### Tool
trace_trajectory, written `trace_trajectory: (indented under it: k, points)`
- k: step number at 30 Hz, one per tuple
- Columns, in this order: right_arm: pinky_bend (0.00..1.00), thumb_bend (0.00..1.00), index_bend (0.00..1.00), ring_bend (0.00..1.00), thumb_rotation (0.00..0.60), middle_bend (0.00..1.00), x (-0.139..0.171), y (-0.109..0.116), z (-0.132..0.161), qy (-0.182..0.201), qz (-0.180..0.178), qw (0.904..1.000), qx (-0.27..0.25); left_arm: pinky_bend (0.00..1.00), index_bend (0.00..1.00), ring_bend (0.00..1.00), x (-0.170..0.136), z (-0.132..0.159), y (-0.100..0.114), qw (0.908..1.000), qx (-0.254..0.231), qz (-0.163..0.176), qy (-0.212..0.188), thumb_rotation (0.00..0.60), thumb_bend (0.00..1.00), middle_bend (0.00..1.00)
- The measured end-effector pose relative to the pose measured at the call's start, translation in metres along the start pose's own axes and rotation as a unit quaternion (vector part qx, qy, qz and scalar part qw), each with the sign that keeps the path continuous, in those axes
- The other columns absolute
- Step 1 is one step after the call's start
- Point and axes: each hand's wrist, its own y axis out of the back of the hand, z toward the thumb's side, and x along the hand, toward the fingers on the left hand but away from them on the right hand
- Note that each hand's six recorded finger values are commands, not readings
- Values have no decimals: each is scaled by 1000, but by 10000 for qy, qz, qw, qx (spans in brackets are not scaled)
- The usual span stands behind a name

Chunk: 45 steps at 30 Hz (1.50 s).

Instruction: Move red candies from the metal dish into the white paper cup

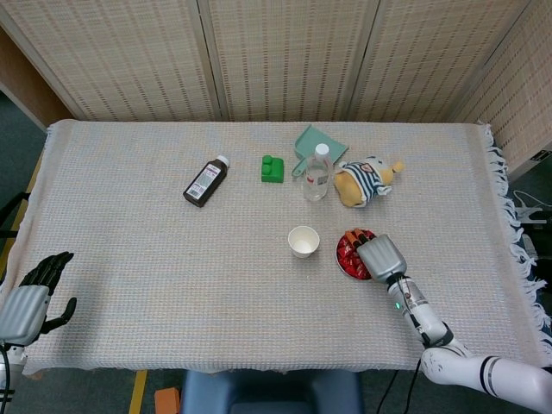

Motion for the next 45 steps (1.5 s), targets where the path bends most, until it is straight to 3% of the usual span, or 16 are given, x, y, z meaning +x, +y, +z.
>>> trace_trajectory:
  k: [15,21,33,45]
  points:
    - [662,127,228,415,600,310,-8,-14,9,-22,-49,9999,117,175,0,48,1,-1,1,10000,-14,0,6,600,454,38]
    - [703,203,287,473,600,402,-13,-19,13,-2,-82,9997,225,176,0,48,1,-2,1,10000,-17,14,20,600,455,38]
    - [788,279,535,585,600,610,-18,-26,20,-8,-232,9988,438,179,0,48,0,-2,3,10000,-32,20,17,600,454,39]
    - [809,330,751,631,600,709,-24,-26,23,-60,-389,9978,526,181,0,49,0,-3,3,10000,-31,29,32,600,455,40]
